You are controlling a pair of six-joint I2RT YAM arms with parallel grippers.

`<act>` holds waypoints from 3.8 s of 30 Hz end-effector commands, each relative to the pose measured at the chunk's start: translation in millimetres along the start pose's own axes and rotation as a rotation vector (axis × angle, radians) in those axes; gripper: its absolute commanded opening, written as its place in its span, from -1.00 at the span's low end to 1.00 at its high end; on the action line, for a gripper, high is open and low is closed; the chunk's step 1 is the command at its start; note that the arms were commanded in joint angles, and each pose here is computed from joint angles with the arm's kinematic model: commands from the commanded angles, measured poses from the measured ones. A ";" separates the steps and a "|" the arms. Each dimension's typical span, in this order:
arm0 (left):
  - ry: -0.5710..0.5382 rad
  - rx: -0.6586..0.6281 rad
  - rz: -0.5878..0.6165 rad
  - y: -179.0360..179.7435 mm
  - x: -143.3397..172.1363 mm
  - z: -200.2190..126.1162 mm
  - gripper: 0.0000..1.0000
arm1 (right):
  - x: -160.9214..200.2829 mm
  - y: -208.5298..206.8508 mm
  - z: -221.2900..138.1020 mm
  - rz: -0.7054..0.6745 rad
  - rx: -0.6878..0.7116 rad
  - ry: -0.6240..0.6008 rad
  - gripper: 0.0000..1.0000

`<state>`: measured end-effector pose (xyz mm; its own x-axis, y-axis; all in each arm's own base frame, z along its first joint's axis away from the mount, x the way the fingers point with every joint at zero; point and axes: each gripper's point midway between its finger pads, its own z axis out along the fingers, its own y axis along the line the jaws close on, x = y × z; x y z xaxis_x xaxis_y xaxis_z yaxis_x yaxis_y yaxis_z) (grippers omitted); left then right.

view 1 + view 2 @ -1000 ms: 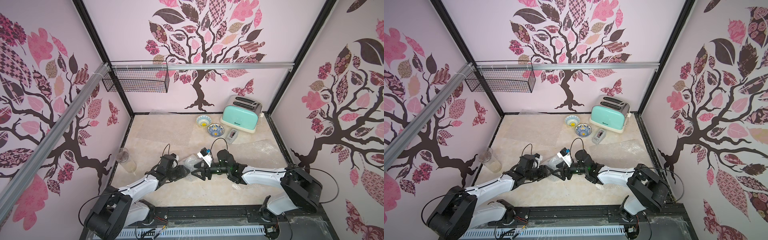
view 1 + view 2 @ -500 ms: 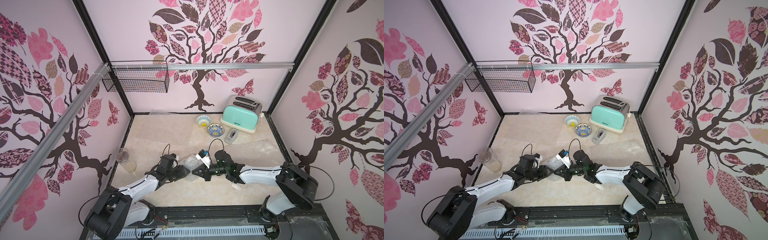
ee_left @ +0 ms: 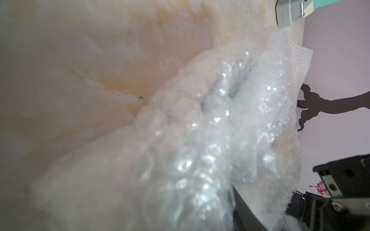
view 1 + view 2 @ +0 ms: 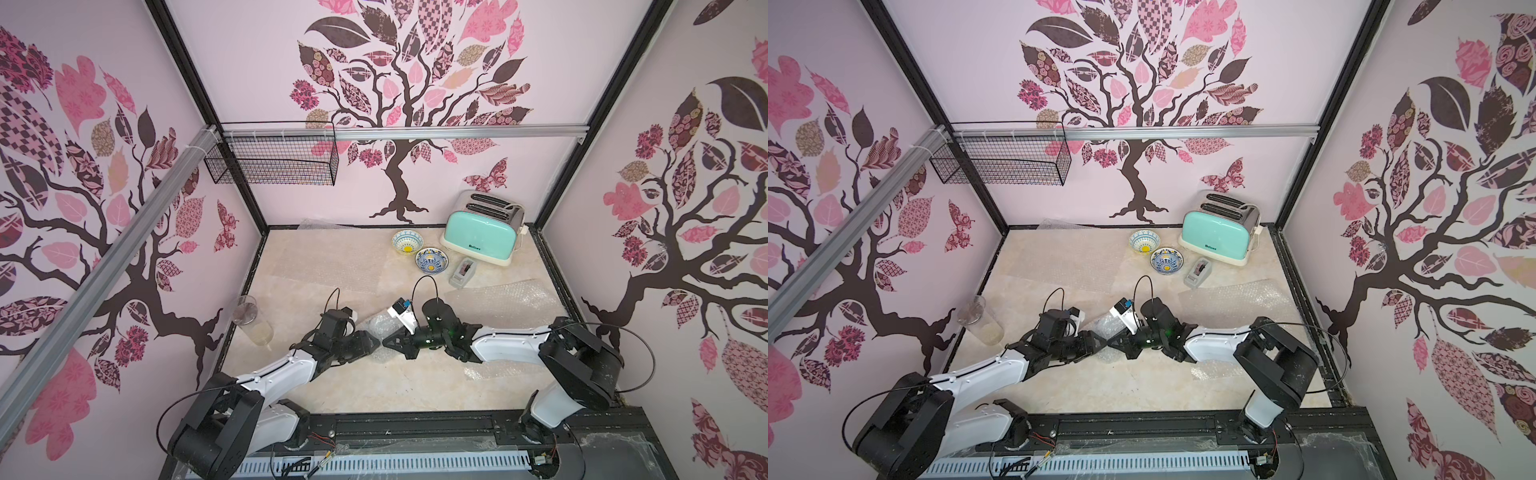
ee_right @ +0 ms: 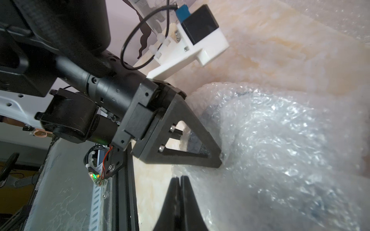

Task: Wrap bowls in bubble wrap
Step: Stick the tape on the bubble wrap, then pick up the bubble-wrapped bowl from the center of the board.

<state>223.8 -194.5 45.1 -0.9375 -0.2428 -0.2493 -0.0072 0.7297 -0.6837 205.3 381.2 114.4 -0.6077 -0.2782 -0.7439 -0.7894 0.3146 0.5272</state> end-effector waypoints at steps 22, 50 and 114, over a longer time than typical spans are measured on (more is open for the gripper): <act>-0.008 0.008 0.020 -0.1 1.2 -1.2 0.01 | 15.9 -34.2 19.0 0.043 0.121 0.069 -1.00; -0.010 0.009 0.020 -0.7 0.5 -1.3 0.01 | 1.8 2.8 -3.2 0.064 0.026 0.001 -0.91; -0.121 -0.053 -0.148 20.4 -80.5 -5.4 -0.93 | -46.1 10.0 -60.2 0.043 0.117 -0.241 -0.64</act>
<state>305.6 -151.8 56.1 -0.8650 -0.4390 -0.2428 -0.1821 0.7257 -0.6635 212.5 325.0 148.6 -0.5949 -0.0869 -0.7991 -0.7250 0.4872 0.4868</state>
